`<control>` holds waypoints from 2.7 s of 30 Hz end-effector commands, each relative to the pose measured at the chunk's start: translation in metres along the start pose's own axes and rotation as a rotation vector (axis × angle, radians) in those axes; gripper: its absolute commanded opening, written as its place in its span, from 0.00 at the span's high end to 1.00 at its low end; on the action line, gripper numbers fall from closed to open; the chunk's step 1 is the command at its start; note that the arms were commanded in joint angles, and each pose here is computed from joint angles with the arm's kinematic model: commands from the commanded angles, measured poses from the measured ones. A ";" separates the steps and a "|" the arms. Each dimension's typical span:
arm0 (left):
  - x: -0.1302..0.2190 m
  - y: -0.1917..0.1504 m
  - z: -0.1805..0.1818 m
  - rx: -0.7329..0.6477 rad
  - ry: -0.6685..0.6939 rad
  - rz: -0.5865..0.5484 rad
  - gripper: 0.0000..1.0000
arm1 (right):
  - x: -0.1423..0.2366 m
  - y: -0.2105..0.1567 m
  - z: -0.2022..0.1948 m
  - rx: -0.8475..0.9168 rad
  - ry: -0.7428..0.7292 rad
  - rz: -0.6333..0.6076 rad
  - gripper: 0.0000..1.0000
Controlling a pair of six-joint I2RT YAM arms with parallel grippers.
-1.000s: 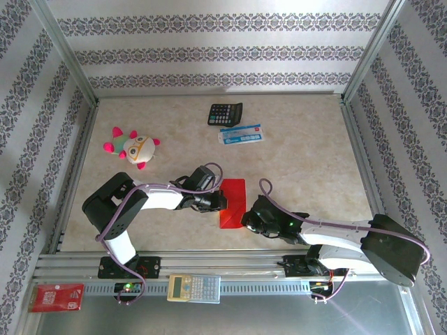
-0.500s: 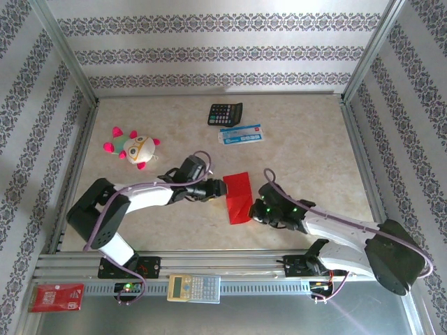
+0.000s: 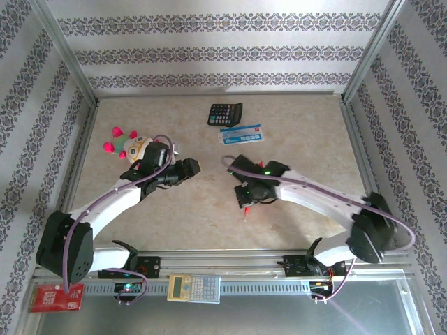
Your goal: Fold a paper plane with a square sheet of paper (pick it up from the middle)
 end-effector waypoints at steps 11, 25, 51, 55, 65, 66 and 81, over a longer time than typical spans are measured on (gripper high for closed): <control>-0.008 -0.018 0.034 0.112 0.052 0.127 0.52 | -0.051 -0.002 0.074 0.046 0.239 -0.002 0.94; -0.055 -0.022 0.011 0.177 -0.089 0.271 0.77 | -0.064 -0.021 0.067 0.007 0.322 -0.117 0.87; -0.138 -0.046 0.036 0.085 0.133 0.478 0.88 | -0.066 -0.030 0.055 0.020 0.337 -0.156 0.73; -0.139 -0.046 0.038 0.080 0.145 0.480 0.88 | -0.063 -0.030 0.051 0.028 0.345 -0.167 0.71; -0.140 -0.048 0.044 0.079 0.163 0.486 0.89 | -0.065 -0.029 0.044 0.030 0.342 -0.159 0.89; -0.140 -0.048 0.044 0.078 0.162 0.486 0.89 | -0.065 -0.028 0.043 0.030 0.342 -0.162 0.91; -0.144 -0.049 0.052 0.049 0.206 0.507 0.91 | -0.062 -0.020 0.014 -0.056 0.388 -0.145 1.00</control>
Point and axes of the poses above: each hand's point on the last joint's axis, 136 mm out from that joint toward the fingers, its own x axis back along the fingers, its own z axis along the line the jaws close on, y = z × x, the point moved 9 cm from there along x, back along the fingers, and after that the axes turned 12 degrees about x, right-handed, at the moved point
